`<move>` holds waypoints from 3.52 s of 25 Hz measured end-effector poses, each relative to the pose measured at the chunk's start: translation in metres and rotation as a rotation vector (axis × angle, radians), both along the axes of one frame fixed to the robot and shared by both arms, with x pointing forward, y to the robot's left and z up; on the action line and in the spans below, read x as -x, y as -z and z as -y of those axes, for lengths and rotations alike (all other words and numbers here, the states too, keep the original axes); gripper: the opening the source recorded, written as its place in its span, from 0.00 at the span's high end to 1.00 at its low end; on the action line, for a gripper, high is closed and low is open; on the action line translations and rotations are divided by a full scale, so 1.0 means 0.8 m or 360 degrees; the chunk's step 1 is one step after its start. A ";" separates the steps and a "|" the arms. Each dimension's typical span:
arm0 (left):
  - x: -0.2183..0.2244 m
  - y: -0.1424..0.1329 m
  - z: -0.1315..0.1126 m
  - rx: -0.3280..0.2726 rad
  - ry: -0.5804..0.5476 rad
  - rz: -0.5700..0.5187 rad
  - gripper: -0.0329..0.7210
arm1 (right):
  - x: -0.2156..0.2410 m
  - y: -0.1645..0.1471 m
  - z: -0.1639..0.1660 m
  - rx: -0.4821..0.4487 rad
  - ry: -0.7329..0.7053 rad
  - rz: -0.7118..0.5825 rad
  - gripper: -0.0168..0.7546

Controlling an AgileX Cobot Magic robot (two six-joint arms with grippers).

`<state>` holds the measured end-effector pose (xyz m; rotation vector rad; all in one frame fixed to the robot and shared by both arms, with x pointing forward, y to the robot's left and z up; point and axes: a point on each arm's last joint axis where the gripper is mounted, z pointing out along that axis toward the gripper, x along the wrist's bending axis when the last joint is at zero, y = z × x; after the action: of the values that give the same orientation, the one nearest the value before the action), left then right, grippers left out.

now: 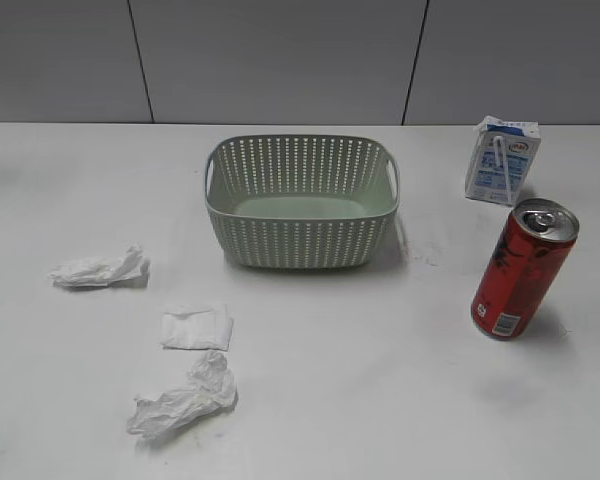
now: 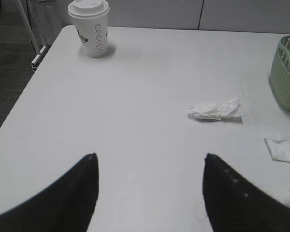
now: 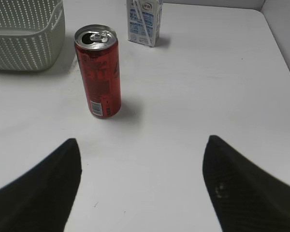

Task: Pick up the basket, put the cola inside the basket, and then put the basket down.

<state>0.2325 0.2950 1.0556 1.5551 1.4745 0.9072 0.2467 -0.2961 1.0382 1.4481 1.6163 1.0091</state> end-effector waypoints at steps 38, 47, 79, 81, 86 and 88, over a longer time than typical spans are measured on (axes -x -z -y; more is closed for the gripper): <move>-0.001 -0.016 0.000 0.0003 -0.0005 0.0097 0.28 | 0.000 0.000 0.000 0.0004 0.0002 0.0000 0.21; -0.040 -0.072 -0.002 0.0018 -0.0029 0.0287 0.28 | 0.000 0.000 0.000 0.0004 0.0002 0.0000 0.21; -0.399 -0.098 0.019 0.0227 0.0141 -0.0533 0.28 | 0.000 0.000 0.001 0.0008 0.0004 0.0002 0.21; -0.413 -0.092 0.029 0.0211 0.0189 -0.0612 0.28 | 0.000 0.000 0.001 0.0009 0.0005 0.0002 0.21; -0.445 -0.074 0.077 0.0140 0.0354 -0.0757 0.28 | 0.000 0.000 0.001 0.0009 0.0005 0.0002 0.21; -0.456 -0.071 0.099 0.0107 0.0377 -0.0792 0.28 | 0.000 0.000 0.001 0.0009 0.0005 0.0002 0.21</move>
<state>0.5975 0.2160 1.1123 1.9456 1.5844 0.3394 0.2468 -0.2966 1.0383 1.4454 1.6141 1.0030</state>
